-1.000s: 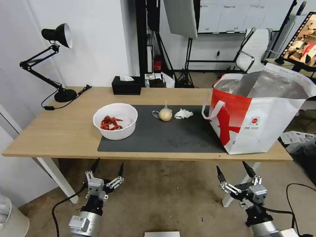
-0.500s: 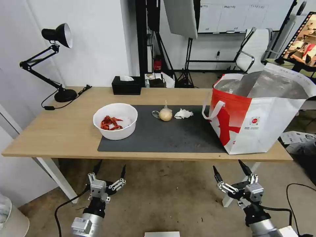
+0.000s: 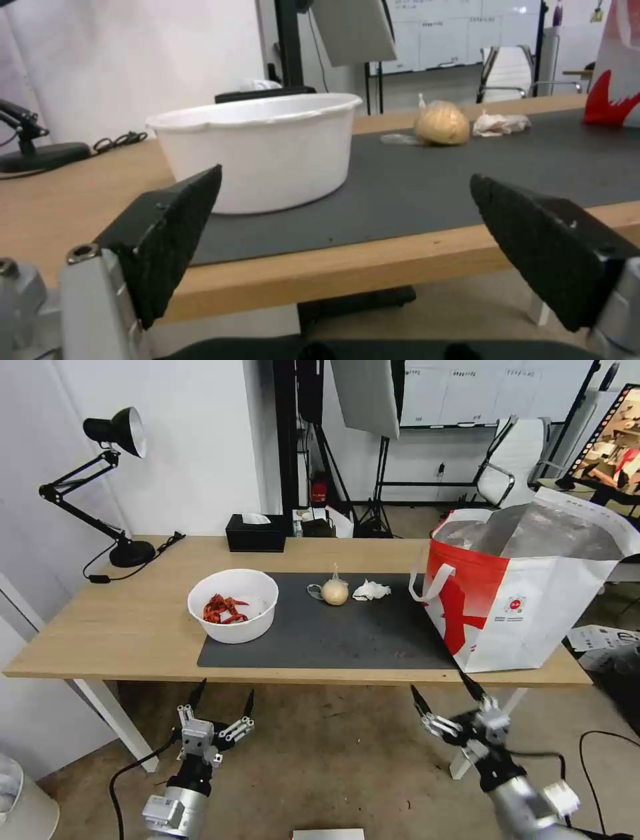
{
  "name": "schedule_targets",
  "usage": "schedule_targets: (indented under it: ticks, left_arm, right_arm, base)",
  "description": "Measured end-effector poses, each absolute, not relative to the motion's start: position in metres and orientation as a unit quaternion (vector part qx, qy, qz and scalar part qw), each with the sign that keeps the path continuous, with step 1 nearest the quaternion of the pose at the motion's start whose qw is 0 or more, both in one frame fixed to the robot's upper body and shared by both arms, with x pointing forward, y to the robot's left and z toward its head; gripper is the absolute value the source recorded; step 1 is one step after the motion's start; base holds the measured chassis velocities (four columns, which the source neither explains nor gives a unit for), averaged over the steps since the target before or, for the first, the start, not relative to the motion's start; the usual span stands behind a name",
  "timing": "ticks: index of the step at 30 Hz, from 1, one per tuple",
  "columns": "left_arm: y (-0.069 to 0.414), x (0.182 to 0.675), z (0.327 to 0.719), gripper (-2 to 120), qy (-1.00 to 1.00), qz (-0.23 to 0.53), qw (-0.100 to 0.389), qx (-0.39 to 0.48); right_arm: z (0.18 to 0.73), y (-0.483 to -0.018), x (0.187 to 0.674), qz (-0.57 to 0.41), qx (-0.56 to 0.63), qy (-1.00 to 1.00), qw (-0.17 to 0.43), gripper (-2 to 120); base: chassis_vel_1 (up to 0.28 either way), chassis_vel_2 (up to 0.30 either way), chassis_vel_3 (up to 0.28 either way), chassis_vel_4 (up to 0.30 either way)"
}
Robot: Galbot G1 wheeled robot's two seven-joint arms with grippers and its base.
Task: Pick up the trash from the table and place it into the takeout bag.
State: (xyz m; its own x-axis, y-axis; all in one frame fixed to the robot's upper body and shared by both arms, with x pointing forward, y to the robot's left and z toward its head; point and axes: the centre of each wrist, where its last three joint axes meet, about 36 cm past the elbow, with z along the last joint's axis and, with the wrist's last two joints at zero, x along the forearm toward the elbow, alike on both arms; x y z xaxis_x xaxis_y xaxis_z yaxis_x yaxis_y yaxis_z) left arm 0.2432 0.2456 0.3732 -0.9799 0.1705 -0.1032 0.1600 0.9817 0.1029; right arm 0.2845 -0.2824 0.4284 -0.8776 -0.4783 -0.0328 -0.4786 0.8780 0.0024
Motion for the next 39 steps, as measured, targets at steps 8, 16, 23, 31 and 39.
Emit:
schedule_targets:
  ticks: [8,16,23,31,39]
  left_arm:
    - [0.247,0.243,0.369,100,0.995,0.044,0.045,0.077]
    - [0.245,0.245,0.367,100,0.997,0.034,0.032,0.069]
    - [0.244,0.244,0.368,100,0.997,0.022,0.020,0.066]
    - [0.238,0.239,0.364,100,0.998,0.019,0.013,0.062]
    - [0.233,0.235,0.367,100,0.998,0.012,0.011,0.059]
  right_arm:
    - [0.441,-0.284,0.359,-0.032,-0.288,0.957,0.013,100]
    - [0.441,-0.227,0.435,-0.034,-0.178,0.983,-0.019,100]
    - [0.465,-0.173,0.493,-0.020,-0.060,0.996,-0.069,100]
    - [0.483,-0.155,0.531,-0.002,0.000,0.991,-0.131,100]
    - [0.494,-0.128,0.561,-0.008,0.041,0.986,-0.163,100]
  base:
    - [0.000,0.000,0.000,0.000]
    - [0.000,0.000,0.000,0.000]
    - [0.000,0.000,0.000,0.000]
    - [0.000,0.000,0.000,0.000]
    - [0.000,0.000,0.000,0.000]
